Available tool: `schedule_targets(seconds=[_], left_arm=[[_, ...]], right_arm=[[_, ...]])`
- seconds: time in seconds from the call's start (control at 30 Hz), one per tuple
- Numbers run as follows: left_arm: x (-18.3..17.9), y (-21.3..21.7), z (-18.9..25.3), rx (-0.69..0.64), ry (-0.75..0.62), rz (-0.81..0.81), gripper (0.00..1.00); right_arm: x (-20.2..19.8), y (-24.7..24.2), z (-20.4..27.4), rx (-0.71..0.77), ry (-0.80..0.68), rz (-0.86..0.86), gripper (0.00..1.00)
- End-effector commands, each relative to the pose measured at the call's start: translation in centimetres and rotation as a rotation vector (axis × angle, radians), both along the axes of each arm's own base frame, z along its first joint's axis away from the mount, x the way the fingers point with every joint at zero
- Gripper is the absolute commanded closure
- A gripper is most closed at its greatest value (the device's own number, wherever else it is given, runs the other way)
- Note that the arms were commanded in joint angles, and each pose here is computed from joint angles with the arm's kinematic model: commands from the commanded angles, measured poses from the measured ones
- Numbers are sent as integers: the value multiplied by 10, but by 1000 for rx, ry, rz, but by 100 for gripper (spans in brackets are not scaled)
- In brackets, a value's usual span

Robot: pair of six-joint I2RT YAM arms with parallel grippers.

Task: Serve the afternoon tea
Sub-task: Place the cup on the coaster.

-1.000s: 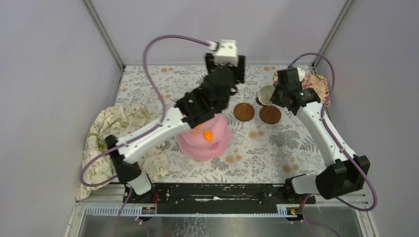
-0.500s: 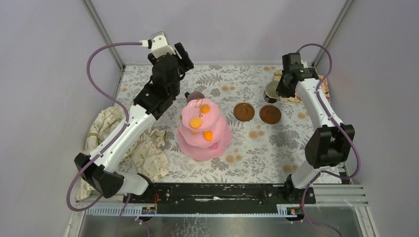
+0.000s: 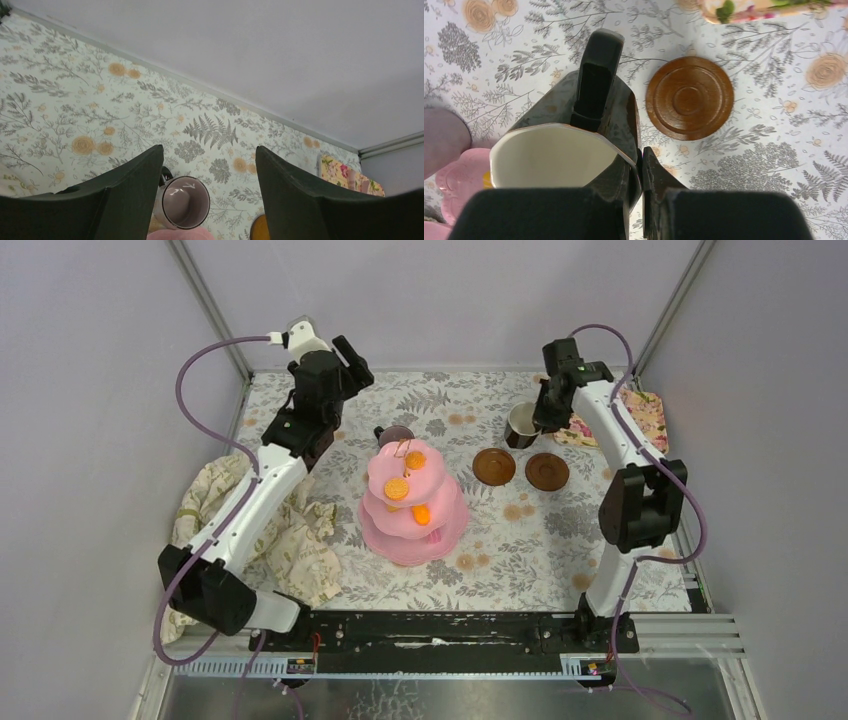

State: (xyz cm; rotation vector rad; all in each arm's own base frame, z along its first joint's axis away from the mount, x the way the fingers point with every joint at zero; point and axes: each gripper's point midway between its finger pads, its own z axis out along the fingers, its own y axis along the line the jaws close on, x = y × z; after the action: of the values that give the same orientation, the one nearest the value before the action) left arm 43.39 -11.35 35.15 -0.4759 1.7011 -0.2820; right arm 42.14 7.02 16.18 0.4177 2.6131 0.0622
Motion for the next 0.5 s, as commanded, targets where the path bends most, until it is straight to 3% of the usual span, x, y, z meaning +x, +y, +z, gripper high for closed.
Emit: schedule_targets(seconds=[0.0, 0.47], left_arm=[[12, -2, -33, -66, 73, -54, 25], [34, 5, -103, -46, 231, -96, 25]], right_arm=[[16, 36, 25, 38, -73, 88, 100], [10, 58, 1, 4, 50, 160, 100]])
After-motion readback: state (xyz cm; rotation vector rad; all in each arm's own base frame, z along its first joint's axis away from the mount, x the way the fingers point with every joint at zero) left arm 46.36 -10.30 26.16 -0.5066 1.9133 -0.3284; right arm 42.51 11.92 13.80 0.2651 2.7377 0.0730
